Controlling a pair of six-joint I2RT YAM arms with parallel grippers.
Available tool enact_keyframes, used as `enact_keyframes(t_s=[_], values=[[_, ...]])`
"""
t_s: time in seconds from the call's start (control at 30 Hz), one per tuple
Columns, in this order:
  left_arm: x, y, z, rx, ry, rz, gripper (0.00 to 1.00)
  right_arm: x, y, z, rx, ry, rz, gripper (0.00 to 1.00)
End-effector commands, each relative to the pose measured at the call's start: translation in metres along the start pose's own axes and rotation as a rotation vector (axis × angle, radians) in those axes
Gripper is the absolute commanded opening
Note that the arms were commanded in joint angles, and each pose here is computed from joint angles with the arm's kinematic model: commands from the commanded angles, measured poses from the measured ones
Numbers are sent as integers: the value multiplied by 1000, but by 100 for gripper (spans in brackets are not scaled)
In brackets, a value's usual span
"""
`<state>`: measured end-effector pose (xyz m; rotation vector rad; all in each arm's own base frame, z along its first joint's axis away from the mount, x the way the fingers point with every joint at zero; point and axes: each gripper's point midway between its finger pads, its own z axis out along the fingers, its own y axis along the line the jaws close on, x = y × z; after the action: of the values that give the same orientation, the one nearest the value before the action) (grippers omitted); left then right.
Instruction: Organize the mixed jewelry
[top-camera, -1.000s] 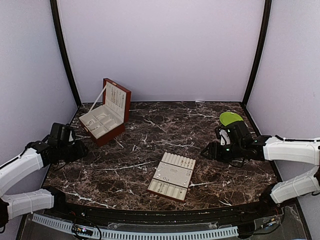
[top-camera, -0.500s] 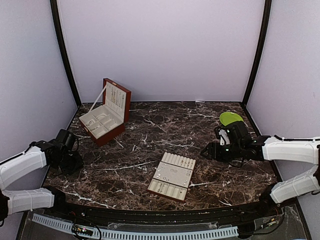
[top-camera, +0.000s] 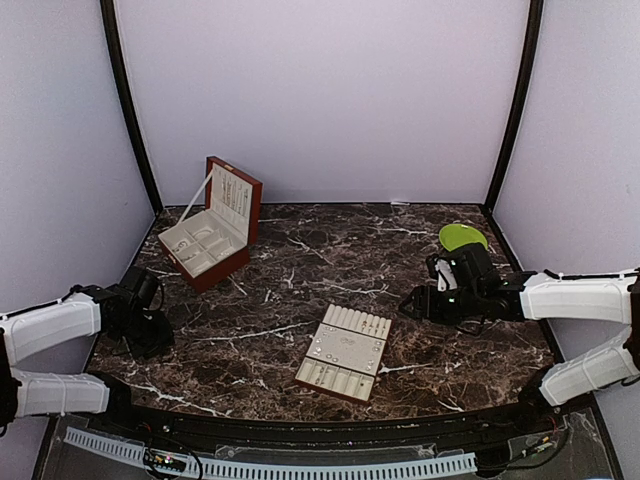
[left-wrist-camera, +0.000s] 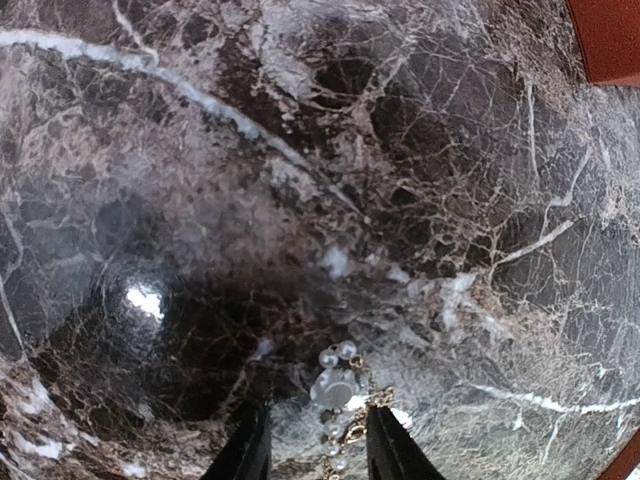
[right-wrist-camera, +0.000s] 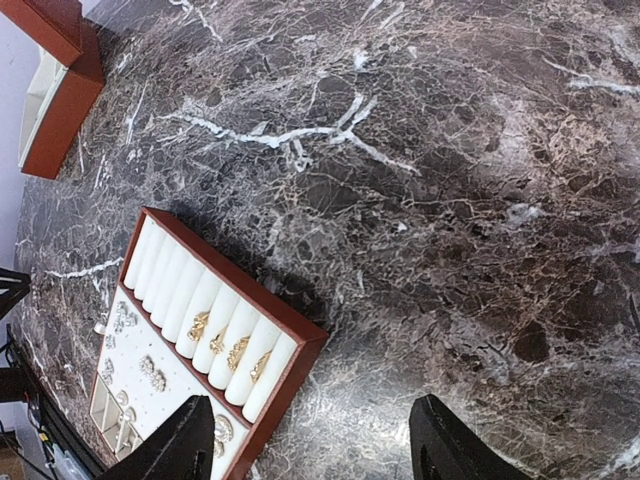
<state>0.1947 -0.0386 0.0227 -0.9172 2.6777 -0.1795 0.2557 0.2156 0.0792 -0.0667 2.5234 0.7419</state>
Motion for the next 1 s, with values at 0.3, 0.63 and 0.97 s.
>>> enact_keyframes(t_s=[0.3, 0.63, 0.97], values=[[1, 4, 11, -39, 19, 22, 23, 0, -2, 0, -8, -13, -6, 68], [9, 7, 11, -37, 51, 20, 13, 2, -5, -1, 0, -20, 1, 68], [21, 11, 8, -33, 86, 17, 24, 2, -5, -3, -2, -30, 5, 68]])
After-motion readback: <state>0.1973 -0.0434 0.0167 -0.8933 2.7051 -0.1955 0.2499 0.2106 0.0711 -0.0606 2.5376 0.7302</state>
